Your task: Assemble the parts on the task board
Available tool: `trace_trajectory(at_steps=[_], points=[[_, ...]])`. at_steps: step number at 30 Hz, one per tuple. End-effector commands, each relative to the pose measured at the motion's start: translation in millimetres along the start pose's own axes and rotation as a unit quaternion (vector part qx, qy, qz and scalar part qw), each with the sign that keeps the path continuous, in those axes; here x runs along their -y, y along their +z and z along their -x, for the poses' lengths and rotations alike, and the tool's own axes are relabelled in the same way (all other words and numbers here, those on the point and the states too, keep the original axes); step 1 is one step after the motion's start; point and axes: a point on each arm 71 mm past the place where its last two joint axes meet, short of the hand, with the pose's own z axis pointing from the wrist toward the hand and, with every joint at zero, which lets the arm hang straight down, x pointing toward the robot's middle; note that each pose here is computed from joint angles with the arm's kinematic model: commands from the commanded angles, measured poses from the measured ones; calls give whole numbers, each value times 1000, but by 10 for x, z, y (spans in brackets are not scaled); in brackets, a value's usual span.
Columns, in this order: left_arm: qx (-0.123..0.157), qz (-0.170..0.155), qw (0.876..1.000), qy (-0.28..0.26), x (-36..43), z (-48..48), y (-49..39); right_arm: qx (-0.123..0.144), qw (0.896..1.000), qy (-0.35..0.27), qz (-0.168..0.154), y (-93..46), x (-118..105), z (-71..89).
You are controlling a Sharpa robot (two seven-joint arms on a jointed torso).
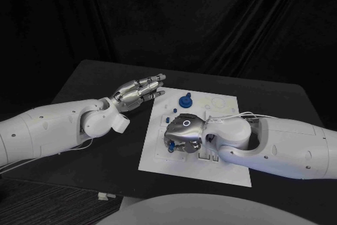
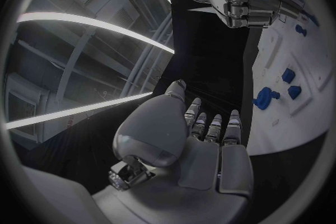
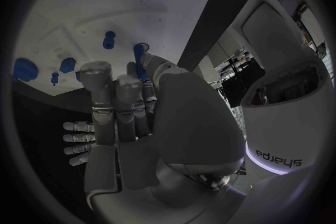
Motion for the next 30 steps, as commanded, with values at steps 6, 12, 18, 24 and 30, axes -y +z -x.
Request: trace_trajectory(at_steps=[6, 12, 18, 24, 30], points=[[-10, -3, 1000, -8, -9, -25, 12, 0, 1000, -2, 1, 11, -21, -43], [-10, -2, 1000, -8, -12, -23, 13, -1, 1000, 1, 2, 19, -29, -66], [-11, 0, 1000, -8, -16, -19, 14, -1, 1000, 12, 3, 26, -45, -79], [-11, 1, 1000, -8, -21, -17, 15, -10, 1000, 15, -4, 29, -35, -97], [-12, 2, 1000, -9, -28, -17, 15, -21, 1000, 17, -11, 28, -19, -124]])
